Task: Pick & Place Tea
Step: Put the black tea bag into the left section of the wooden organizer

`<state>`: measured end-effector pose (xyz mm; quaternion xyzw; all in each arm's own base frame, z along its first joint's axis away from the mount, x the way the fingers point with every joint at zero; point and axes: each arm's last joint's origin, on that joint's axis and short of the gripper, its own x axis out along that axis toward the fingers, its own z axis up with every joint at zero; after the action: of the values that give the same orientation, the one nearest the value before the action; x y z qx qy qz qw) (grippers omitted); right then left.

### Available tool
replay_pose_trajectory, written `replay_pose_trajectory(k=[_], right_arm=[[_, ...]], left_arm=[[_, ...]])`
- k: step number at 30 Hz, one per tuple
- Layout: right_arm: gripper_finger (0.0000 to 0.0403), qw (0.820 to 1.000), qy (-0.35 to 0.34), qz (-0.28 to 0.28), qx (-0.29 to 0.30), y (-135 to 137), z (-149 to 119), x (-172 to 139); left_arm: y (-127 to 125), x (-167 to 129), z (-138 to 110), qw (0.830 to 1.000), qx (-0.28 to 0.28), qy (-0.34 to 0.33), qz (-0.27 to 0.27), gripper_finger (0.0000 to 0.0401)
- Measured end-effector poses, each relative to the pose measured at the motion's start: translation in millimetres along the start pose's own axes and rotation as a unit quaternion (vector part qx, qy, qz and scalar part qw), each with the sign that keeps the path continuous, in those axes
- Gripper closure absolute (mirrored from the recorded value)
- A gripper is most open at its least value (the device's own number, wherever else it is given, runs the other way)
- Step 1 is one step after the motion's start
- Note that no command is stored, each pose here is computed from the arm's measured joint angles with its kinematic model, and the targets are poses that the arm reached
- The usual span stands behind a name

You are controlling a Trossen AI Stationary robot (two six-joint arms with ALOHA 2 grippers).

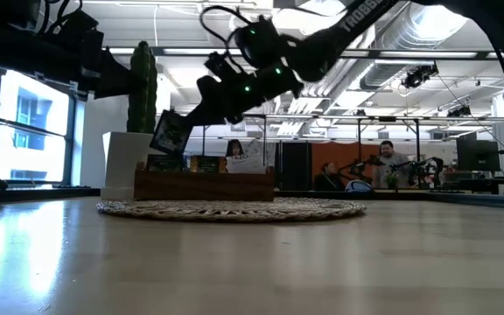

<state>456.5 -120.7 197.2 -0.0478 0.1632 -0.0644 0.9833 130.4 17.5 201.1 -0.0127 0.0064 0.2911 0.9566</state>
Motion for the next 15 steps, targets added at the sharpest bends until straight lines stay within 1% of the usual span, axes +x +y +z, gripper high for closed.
replay_pose_trajectory(k=[3,6,7,12,15], right_arm=[[0.0403,0.999,0.049,-0.008,-0.015,-1,17,1],[0.0403,0.999,0.037,0.006,0.003,-3,28,5],[0.0403,0.999,0.037,0.012,0.003,-3,28,7],[0.0403,0.996,0.084,0.025,0.008,3,2,28],[0.0403,0.996,0.084,0.024,0.008,2,-1,35]], left_arm=[[0,0,0,1.0,0.0,0.0,0.0,0.0233],[0,0,0,1.0,0.0,0.0,0.0,0.0233],[0,0,0,1.0,0.0,0.0,-0.001,0.0233],[0,0,0,1.0,0.001,0.002,-0.006,0.0233],[0,0,0,1.0,0.001,0.002,-0.007,0.0233]])
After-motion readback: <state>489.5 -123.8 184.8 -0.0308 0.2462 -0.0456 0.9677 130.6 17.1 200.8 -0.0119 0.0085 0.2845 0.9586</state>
